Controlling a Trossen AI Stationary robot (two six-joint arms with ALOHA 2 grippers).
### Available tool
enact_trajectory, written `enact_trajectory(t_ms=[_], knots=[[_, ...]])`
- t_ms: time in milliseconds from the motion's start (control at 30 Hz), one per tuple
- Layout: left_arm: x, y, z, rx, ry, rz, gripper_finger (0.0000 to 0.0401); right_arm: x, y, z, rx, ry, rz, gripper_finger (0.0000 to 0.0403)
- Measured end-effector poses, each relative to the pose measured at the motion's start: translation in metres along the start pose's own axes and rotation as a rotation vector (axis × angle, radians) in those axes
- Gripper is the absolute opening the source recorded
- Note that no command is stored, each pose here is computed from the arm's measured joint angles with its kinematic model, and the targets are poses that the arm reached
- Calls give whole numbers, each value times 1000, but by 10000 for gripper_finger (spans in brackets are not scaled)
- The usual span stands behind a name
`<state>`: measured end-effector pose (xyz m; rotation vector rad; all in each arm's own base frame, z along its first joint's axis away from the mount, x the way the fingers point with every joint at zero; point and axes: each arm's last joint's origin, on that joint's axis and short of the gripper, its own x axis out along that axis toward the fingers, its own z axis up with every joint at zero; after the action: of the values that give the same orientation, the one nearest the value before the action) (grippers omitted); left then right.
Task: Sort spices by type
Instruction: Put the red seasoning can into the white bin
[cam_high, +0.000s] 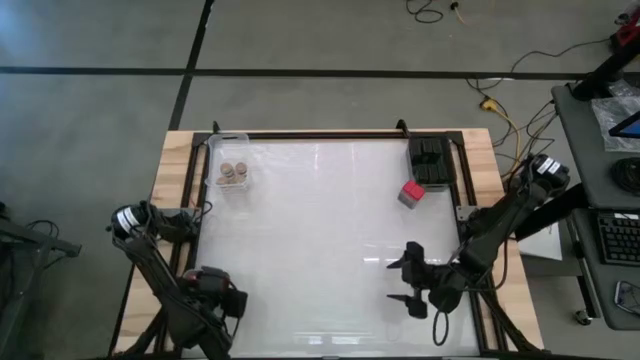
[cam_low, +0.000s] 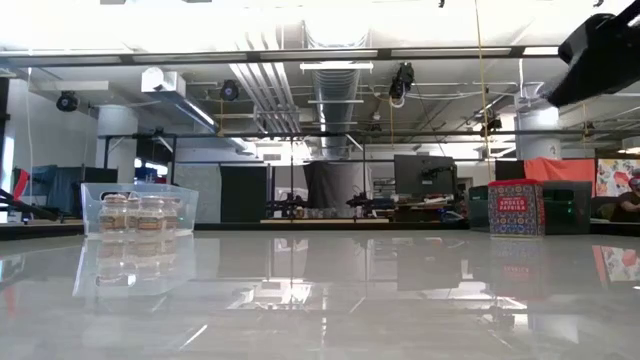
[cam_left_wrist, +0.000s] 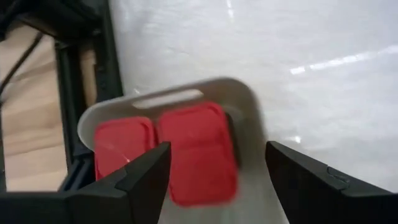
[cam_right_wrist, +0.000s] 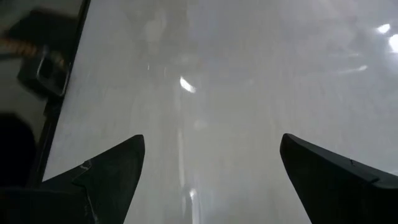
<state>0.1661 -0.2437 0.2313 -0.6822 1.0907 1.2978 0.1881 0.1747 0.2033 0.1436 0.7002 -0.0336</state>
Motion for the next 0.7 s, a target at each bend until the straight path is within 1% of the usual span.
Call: enact_trajectory(t_ms=[67,100,167,233,300,367,467,533,600,633,700], knots=[[-11,-3,1,38,33,-31,244,-4,-3,3,-34,80,0,364],[-17,-5,2,62,54,-47,244,-8,-6,6,-49,123,-19,364],[-31,-8,5,106,88,-94,244,-17,-14,14,-70,198,-104,364],[-43,-11,8,131,63,-174,244,-26,-24,25,-56,256,-213,364],[-52,-16,11,129,-42,-300,244,-33,-40,35,-12,307,-358,364],[-58,-23,14,138,-199,-432,244,-39,-59,43,22,375,-495,364],[-63,-37,12,204,-457,-613,244,-42,-86,51,54,480,-630,364],[-62,-48,9,271,-605,-669,244,-38,-105,59,121,532,-647,364],[-58,-61,6,340,-696,-674,244,-32,-126,66,173,597,-624,364],[-54,-67,6,389,-712,-644,244,-29,-136,69,184,627,-598,364],[-45,-78,12,472,-654,-551,244,-22,-160,78,201,656,-534,364]])
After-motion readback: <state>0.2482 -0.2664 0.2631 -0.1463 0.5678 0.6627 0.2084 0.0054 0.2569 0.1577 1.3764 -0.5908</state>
